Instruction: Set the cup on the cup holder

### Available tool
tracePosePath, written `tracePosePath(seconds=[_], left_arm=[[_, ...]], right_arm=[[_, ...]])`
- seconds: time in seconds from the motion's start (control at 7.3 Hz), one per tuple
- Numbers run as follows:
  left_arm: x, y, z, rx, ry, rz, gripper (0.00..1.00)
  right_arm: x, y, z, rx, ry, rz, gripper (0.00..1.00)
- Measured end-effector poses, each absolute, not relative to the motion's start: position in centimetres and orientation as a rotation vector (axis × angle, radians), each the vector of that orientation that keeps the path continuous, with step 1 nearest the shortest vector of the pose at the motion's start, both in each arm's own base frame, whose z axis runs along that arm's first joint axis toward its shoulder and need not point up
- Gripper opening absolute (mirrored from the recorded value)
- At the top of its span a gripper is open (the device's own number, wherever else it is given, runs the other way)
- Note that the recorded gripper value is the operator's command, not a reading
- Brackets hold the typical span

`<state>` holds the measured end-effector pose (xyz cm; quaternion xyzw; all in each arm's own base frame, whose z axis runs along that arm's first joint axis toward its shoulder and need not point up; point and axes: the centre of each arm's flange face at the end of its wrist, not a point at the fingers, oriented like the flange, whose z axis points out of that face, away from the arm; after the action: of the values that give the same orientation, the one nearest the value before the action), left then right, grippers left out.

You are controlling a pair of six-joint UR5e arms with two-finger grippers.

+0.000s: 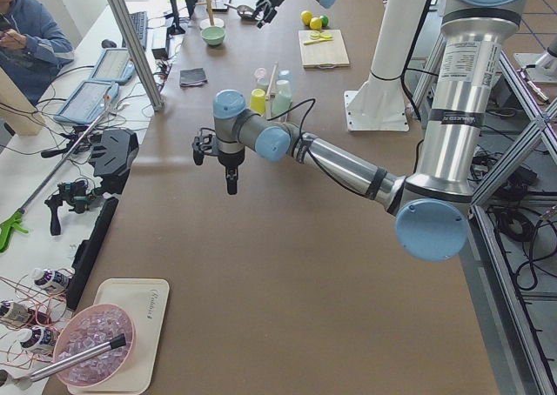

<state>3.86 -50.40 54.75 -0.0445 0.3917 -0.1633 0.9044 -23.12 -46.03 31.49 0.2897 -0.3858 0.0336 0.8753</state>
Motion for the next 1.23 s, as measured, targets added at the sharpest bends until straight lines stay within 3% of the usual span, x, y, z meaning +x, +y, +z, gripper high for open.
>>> tracePosePath(seconds=[0.55,1.23], left_arm=[[-4.1,-48.7,63.3,-0.155,0.796,-0.29,0.98],[-4.3,-48.9,63.5,-0.147,0.798,-0.259,0.98]], right_arm=[[-12.9,-48.6,38.3,0.182,-0.701,0.238,1.0],[-0.7,-44.4,54.6,-0.005,-0.667,0.012,1.0]])
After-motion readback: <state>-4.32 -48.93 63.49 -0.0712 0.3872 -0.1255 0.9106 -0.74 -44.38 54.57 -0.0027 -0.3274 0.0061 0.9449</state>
